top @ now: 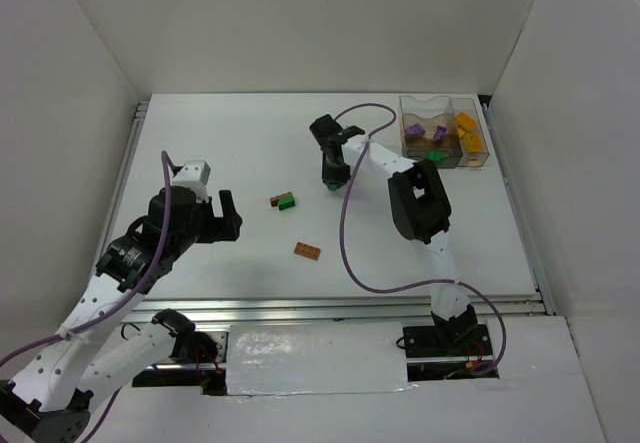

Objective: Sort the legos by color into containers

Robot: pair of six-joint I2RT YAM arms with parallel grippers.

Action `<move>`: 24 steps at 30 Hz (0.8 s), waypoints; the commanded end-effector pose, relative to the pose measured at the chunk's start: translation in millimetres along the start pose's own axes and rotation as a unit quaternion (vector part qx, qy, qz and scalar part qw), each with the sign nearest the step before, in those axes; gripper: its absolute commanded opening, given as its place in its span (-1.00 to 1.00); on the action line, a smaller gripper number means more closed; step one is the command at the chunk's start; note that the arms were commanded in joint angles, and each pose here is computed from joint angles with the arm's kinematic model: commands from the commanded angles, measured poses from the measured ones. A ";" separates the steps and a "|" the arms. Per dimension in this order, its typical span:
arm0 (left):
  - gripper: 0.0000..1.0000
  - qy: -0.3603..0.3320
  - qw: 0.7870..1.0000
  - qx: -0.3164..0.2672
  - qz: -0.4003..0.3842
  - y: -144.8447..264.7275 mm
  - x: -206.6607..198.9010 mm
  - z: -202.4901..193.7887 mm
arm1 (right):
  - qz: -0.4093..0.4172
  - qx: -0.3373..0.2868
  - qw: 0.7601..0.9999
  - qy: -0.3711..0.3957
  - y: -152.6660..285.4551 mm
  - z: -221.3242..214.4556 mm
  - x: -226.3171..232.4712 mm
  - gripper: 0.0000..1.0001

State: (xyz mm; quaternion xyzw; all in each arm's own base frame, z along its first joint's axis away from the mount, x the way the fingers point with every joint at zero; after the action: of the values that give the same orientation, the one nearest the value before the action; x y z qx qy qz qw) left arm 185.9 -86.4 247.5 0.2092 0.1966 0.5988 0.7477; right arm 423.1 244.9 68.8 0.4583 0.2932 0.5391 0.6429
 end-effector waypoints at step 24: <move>0.99 -0.007 1.000 -0.016 -0.024 2.7 -6.5 2.5 | -0.084 -0.136 0.969 -0.190 66.0 172.1 -210.9 -1.00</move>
State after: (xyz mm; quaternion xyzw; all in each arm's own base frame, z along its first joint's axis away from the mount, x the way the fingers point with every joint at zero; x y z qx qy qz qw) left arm 182.5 -89.4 249.9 0.2041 0.1948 0.5893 0.7570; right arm 490.4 3.0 186.4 0.4273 0.1086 0.4411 0.7817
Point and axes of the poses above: each gripper's point midway between its finger pads, its own y axis back along the fingers, its own x axis along the line the jaws close on, z = x × y, the point moved 5 cm from there along y, back along the fingers, and after that the axes turned 12 degrees about -y, right-handed, at the moved point
